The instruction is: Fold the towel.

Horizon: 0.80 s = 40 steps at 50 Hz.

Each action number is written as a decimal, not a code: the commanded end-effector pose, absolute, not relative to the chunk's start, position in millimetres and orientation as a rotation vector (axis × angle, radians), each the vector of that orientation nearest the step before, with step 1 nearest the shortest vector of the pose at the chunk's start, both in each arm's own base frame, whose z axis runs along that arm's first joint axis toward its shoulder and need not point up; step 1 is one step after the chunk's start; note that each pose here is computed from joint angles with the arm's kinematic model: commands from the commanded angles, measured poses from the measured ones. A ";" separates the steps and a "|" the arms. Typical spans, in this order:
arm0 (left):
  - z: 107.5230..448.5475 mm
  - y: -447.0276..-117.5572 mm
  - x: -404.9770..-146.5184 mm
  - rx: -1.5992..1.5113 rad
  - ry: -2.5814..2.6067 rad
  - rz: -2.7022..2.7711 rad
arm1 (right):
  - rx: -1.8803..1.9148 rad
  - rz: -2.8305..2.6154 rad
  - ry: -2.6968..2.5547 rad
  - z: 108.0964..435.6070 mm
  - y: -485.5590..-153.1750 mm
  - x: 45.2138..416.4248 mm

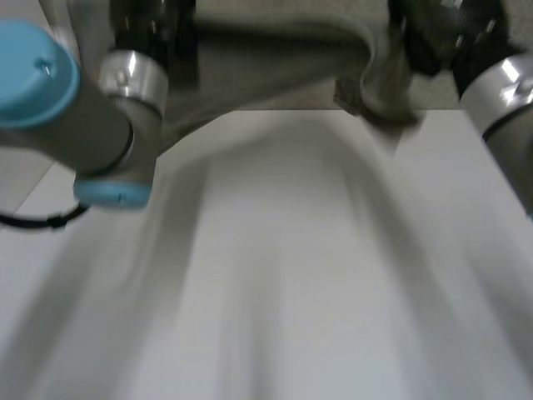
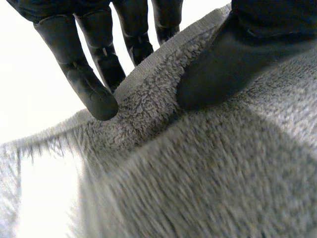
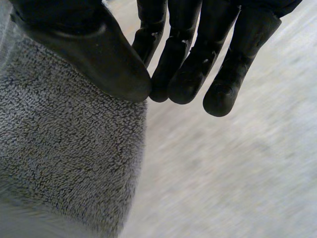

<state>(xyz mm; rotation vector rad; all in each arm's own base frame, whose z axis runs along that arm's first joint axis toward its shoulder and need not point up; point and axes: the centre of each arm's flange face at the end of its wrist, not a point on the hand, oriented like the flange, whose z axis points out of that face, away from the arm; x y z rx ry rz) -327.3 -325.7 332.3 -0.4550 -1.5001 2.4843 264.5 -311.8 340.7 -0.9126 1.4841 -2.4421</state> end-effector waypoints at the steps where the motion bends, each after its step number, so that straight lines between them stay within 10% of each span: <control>1: 231.9 -291.1 -290.5 -0.608 -1.947 2.219 | -1.090 -2.106 1.766 250.4 -284.6 260.5; 11: 149.4 -236.6 -268.3 -0.757 -2.236 1.914 | -1.172 -1.842 1.987 175.3 -268.2 254.0; 40: 146.6 -243.1 -265.4 -0.723 -2.242 1.930 | -1.100 -1.619 2.320 159.8 -222.2 224.1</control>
